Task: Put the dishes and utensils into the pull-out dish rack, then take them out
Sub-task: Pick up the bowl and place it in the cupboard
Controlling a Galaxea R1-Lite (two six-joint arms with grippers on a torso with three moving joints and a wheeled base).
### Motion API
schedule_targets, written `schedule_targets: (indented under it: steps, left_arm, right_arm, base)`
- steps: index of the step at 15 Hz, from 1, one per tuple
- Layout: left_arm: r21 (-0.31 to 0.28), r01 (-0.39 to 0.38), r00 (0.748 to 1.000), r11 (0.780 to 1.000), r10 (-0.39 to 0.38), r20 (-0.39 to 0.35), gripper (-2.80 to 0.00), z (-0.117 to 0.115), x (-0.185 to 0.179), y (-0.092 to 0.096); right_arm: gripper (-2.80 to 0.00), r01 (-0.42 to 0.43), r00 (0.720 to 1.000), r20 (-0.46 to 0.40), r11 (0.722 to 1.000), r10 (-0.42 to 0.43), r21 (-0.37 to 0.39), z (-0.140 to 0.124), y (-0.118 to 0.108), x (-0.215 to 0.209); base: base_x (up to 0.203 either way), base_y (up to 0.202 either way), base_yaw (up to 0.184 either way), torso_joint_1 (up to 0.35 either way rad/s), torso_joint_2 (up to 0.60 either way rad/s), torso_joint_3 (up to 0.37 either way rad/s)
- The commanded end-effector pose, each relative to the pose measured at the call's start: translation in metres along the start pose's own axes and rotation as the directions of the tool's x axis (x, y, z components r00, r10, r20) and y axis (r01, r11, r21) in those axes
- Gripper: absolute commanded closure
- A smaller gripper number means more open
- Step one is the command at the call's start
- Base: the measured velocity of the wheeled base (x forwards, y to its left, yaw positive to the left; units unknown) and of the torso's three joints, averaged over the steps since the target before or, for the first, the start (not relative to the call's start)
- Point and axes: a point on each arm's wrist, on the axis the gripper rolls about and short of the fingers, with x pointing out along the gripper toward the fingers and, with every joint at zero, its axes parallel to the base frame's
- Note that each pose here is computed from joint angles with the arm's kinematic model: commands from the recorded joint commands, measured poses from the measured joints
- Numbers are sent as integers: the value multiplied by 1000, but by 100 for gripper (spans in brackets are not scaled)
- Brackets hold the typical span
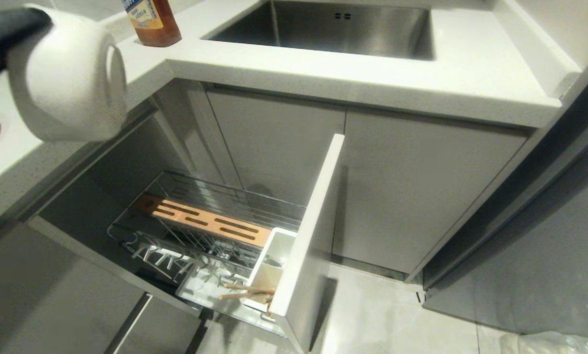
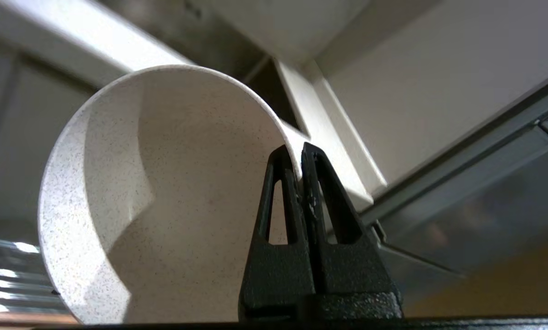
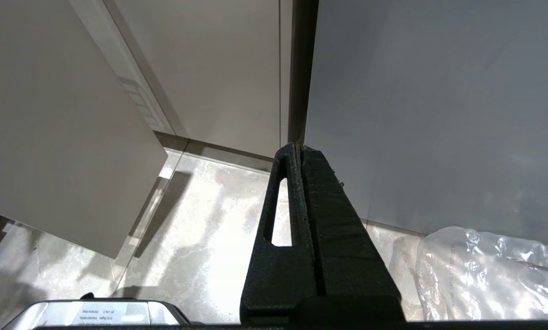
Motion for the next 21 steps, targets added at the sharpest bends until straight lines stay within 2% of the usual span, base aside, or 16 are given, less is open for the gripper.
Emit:
schedule_targets:
  steps: [1, 3, 6, 9, 10, 14, 17, 21]
  left_arm:
    - [-65, -30, 997, 997, 26, -68, 0, -29, 18, 19]
    - [-122, -87, 995, 989, 81, -53, 0, -46, 35, 34]
    - [-137, -228, 974, 964, 228, -14, 0, -76, 71, 60]
    - [-157, -314, 940, 936, 329, 86, 0, -109, 104, 79]
    - [-169, -324, 932, 931, 345, 113, 0, -117, 109, 80]
    - [-233, -360, 907, 904, 397, 141, 0, -146, 120, 86]
    - [-245, -387, 892, 889, 428, 143, 0, -167, 120, 95]
    - [-320, -426, 865, 846, 485, 130, 0, -186, 123, 104]
  right_arm:
    - [0, 0, 1000, -1, 1000, 0, 0, 0, 0, 0]
    - [0, 0, 1000, -1, 1000, 0, 0, 0, 0, 0]
    - [0, 0, 1000, -1, 1000, 0, 0, 0, 0, 0]
    - [0, 0, 1000, -1, 1000, 0, 0, 0, 0, 0]
    - [0, 0, 1000, -1, 1000, 0, 0, 0, 0, 0]
    - [0, 0, 1000, -1, 1000, 0, 0, 0, 0, 0]
    - [0, 0, 1000, -1, 1000, 0, 0, 0, 0, 0]
    - [0, 0, 1000, -1, 1000, 0, 0, 0, 0, 0]
  base:
    - [0, 0, 0, 0, 0, 0]
    - [0, 0, 0, 0, 0, 0]
    - [0, 0, 0, 0, 0, 0]
    - [0, 0, 0, 0, 0, 0]
    - [0, 0, 0, 0, 0, 0]
    - [0, 0, 0, 0, 0, 0]
    - [0, 0, 0, 0, 0, 0]
    - [0, 0, 0, 0, 0, 0]
